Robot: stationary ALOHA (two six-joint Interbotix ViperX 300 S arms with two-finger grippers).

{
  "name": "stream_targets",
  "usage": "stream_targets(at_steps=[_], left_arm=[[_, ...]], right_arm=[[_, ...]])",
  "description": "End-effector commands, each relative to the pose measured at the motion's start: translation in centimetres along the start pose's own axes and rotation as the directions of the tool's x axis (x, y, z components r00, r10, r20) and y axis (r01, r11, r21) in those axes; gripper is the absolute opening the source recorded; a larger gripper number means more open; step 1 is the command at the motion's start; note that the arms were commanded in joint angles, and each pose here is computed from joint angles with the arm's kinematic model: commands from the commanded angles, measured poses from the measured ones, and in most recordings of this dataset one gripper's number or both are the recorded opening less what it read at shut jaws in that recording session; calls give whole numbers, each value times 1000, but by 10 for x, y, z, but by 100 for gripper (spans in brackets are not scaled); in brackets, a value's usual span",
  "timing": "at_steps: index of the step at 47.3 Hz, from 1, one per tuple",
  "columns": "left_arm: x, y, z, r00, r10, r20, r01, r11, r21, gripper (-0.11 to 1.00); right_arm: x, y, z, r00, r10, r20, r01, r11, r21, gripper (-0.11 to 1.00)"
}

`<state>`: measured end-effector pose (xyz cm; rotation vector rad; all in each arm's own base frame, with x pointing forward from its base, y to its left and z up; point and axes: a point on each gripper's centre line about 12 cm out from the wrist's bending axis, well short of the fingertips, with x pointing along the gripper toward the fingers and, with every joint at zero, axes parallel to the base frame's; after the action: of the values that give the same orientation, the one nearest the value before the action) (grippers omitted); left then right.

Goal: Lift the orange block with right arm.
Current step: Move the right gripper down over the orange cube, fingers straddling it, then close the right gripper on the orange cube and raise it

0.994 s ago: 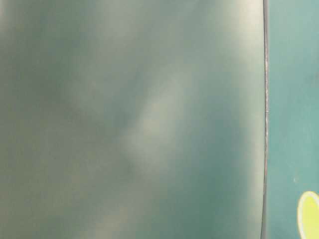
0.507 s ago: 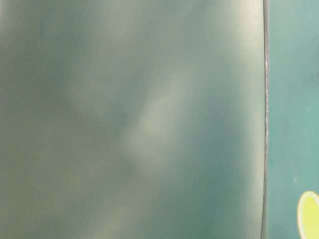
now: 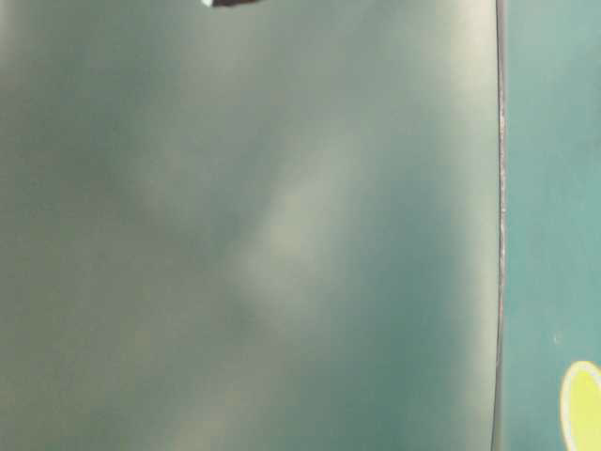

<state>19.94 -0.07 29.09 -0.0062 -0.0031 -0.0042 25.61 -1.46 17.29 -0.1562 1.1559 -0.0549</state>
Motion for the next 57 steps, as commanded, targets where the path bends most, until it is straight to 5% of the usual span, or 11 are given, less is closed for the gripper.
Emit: stream_targets(at_steps=[1, 16, 47, 57], left_arm=[[3, 0, 9, 1000, -2, 18, 2, 1000, 2, 0], [3, 0, 9, 1000, -2, 17, 2, 1000, 0, 0], [3, 0, 8, 1000, -1, 6, 1, 1000, -2, 0], [3, 0, 8, 1000, -2, 6, 2, 1000, 0, 0]], right_arm=[[2, 0, 4, 1000, 5, 22, -5, 1000, 8, 67], [32, 14, -20, 997, 70, 16, -71, 995, 68, 67], [61, 20, -32, 996, 87, 1, -87, 994, 64, 66], [59, 20, -31, 996, 86, -3, -86, 994, 66, 50]])
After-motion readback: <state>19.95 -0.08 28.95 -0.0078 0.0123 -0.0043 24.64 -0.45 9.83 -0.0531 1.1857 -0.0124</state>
